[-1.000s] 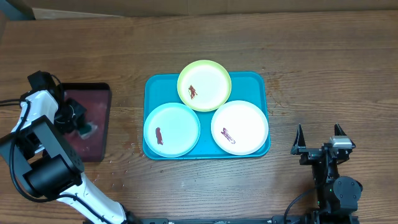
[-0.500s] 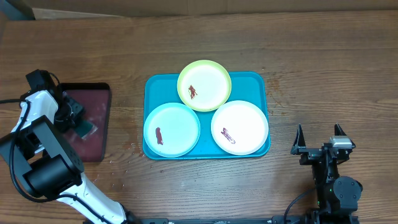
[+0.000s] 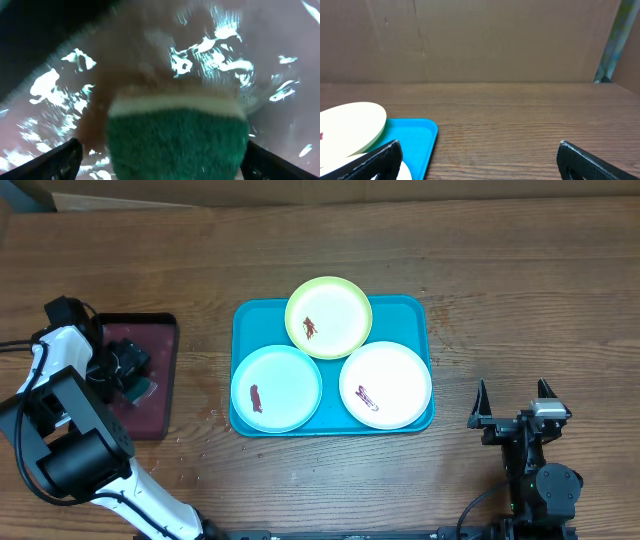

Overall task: Clean dirty plates on tray and stack at the side
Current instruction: 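Rub the held sponge around in the pink water with the left gripper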

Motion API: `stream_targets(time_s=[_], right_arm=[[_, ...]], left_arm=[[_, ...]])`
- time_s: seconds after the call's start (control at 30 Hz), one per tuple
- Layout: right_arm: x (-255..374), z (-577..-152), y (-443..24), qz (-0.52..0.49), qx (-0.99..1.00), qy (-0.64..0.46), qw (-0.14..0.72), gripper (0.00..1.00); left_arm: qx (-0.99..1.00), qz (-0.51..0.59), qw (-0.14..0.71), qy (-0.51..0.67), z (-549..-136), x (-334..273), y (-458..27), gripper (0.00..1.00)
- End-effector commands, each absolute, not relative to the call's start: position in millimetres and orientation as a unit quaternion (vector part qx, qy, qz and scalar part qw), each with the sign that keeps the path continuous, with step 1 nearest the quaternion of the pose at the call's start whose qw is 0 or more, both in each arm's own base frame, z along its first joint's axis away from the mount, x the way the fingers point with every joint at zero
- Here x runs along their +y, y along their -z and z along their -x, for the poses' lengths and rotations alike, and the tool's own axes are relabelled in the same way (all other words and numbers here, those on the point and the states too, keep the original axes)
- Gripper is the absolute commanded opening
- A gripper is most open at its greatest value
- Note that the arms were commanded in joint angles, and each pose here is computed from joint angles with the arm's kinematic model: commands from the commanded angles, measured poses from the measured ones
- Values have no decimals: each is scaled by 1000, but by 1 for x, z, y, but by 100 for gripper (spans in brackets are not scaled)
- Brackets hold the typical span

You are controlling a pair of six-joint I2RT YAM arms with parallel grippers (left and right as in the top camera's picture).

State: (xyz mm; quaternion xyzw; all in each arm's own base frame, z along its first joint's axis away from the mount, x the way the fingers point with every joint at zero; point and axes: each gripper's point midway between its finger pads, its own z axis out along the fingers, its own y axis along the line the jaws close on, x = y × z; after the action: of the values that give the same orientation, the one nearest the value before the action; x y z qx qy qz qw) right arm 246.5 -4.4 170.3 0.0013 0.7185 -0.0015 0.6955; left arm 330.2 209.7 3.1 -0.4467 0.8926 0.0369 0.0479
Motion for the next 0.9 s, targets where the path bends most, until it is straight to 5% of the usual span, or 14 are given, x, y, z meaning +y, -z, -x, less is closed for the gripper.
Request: stream_targets(time_s=[0.0, 0.2, 0.23, 0.27, 0.33, 0.43, 0.53, 0.57, 0.63, 0.87], right_arm=[[-4, -247, -167, 0, 719, 3, 695, 100], [-4, -247, -167, 0, 719, 3, 695, 100], [-4, -247, -167, 0, 719, 3, 695, 100], [-4, -247, -167, 0, 719, 3, 695, 100], [-4, -247, -167, 0, 719, 3, 695, 100], [-4, -247, -167, 0, 719, 3, 695, 100], [-4, -247, -167, 0, 719, 3, 695, 100], [-4, -247, -167, 0, 719, 3, 695, 100], [-4, -247, -167, 0, 719, 3, 695, 100], [-4, -247, -167, 0, 719, 3, 695, 100]], left_arm=[[896, 442, 20, 21, -328, 186, 4, 100], [894, 443, -10, 64, -321, 165, 3, 86], [894, 443, -15, 65, -319, 164, 3, 78], [894, 443, -20, 65, -317, 163, 3, 44], [894, 443, -21, 63, -316, 163, 3, 15], [894, 443, -21, 63, -316, 163, 3, 4], [894, 443, -16, 63, -318, 165, 3, 11], [894, 443, -13, 62, -319, 165, 3, 27], [895, 443, -6, 60, -322, 167, 4, 96], [896, 443, 24, -2, -326, 194, 5, 100]])
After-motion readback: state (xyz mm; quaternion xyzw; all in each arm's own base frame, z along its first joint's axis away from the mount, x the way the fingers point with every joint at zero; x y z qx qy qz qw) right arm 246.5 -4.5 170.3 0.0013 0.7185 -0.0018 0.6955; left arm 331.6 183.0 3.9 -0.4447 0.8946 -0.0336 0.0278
